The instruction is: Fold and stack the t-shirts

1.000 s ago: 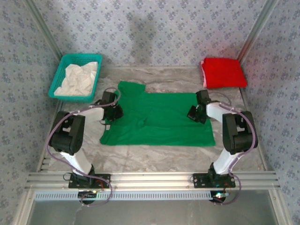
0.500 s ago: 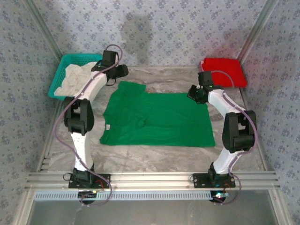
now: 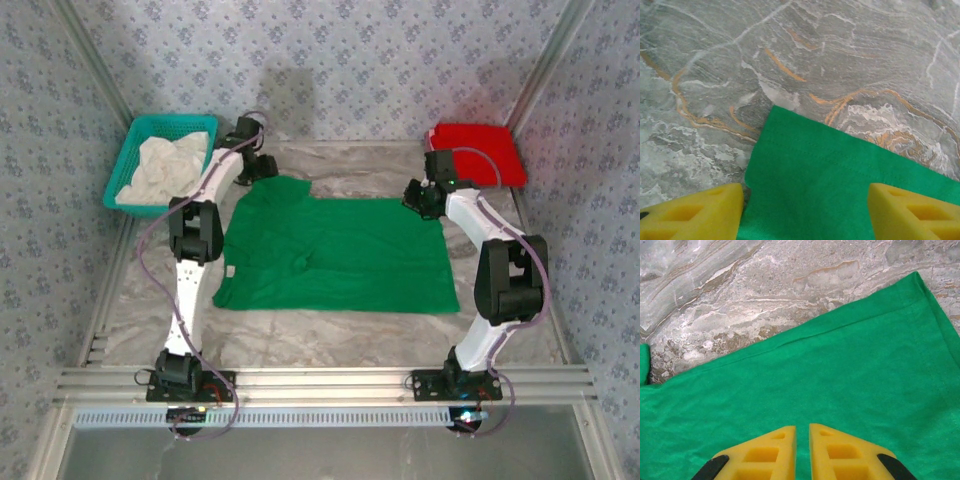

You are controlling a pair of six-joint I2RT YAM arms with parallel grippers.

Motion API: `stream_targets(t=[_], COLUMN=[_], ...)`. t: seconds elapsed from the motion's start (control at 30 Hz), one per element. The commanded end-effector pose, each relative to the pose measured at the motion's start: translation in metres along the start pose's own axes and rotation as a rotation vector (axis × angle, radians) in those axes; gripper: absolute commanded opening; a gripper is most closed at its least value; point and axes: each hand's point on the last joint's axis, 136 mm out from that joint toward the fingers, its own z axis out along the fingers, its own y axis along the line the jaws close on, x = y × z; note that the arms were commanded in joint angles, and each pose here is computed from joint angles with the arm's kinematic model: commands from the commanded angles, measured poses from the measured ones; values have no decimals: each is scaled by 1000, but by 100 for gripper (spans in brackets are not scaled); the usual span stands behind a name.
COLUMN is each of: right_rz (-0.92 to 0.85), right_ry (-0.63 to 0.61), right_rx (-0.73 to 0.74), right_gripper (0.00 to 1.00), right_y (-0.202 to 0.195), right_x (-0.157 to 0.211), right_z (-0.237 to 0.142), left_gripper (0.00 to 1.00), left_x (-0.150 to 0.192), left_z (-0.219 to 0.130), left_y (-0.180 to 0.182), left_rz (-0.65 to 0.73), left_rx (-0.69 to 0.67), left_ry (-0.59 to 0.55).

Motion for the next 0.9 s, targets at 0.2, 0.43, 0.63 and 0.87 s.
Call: stream_targets(t=[0.2,0.43,0.63,0.87], right_rz=[-7,2,2,12], right_ry=[21,24,16,19], right_rx=[-4,1,11,7], right_gripper=[17,17,17,17], right_y=[-6,-12,-16,-19], right_x=[5,6,6,9], right_z=[4,2,0,4], left_gripper=[73,49,12,0], left_x=[8,0,-18,-11], left_z=[19,26,-7,-64], left_y=[17,-10,-35,-76], left_rz=[-58,-43,39,241], left_rx=[-51,58,86,105], left_ry=[41,16,-61,-170])
